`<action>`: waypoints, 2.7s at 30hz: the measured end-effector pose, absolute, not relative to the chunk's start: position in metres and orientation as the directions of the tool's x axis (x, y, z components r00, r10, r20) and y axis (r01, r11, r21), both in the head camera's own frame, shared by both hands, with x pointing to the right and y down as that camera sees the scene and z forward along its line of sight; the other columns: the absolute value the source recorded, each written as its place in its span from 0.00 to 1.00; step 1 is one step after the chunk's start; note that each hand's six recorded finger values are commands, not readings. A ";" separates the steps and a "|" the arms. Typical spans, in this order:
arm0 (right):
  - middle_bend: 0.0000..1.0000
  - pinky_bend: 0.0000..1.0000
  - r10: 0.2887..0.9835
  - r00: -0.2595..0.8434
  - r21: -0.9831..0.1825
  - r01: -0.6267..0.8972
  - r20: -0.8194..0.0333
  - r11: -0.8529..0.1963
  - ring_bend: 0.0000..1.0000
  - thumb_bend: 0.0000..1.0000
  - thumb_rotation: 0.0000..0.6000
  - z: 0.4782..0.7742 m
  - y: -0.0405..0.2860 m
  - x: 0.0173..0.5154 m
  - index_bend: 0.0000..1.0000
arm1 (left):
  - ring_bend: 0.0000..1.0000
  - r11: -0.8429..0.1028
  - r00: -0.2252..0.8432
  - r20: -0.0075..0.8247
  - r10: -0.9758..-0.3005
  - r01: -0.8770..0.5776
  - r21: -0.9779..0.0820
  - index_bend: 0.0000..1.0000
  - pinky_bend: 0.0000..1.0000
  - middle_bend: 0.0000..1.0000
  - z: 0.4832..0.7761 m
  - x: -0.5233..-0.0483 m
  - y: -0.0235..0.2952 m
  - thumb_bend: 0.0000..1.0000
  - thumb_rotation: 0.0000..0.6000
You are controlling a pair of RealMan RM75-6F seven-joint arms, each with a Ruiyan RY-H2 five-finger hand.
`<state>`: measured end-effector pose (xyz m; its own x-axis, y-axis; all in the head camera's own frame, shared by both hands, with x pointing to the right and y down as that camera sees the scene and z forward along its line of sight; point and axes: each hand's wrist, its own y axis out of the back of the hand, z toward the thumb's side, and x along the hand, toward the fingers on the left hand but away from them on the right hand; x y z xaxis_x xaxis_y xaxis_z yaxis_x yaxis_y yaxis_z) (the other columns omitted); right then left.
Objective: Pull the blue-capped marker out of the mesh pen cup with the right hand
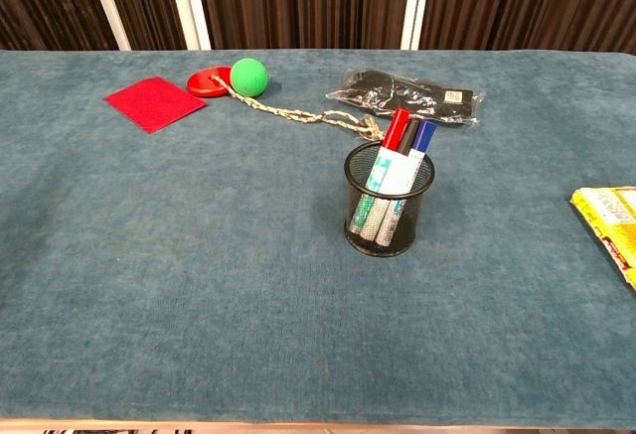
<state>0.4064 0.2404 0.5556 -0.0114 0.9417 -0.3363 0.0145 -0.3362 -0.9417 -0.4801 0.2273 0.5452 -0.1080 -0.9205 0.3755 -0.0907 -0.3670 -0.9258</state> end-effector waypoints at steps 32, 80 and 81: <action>0.00 0.17 0.919 -0.007 -0.901 0.200 -0.395 -0.386 0.00 0.18 1.00 0.559 0.238 0.401 0.00 | 0.00 -0.378 -0.124 0.387 -0.914 -0.093 -0.921 0.18 0.01 0.00 0.548 -0.483 0.228 0.54 1.00; 0.00 0.17 0.554 0.271 -0.210 0.727 -0.787 -0.654 0.00 0.46 1.00 0.661 0.113 0.225 0.40 | 0.00 -0.400 -0.140 0.414 -0.900 -0.117 -0.909 0.18 0.01 0.00 0.552 -0.484 0.228 0.54 1.00; 0.00 0.17 0.552 0.270 -0.209 0.726 -0.789 -0.655 0.00 0.46 1.00 0.662 0.114 0.223 0.40 | 0.00 -0.399 -0.140 0.413 -0.900 -0.118 -0.909 0.18 0.01 0.00 0.552 -0.484 0.228 0.54 1.00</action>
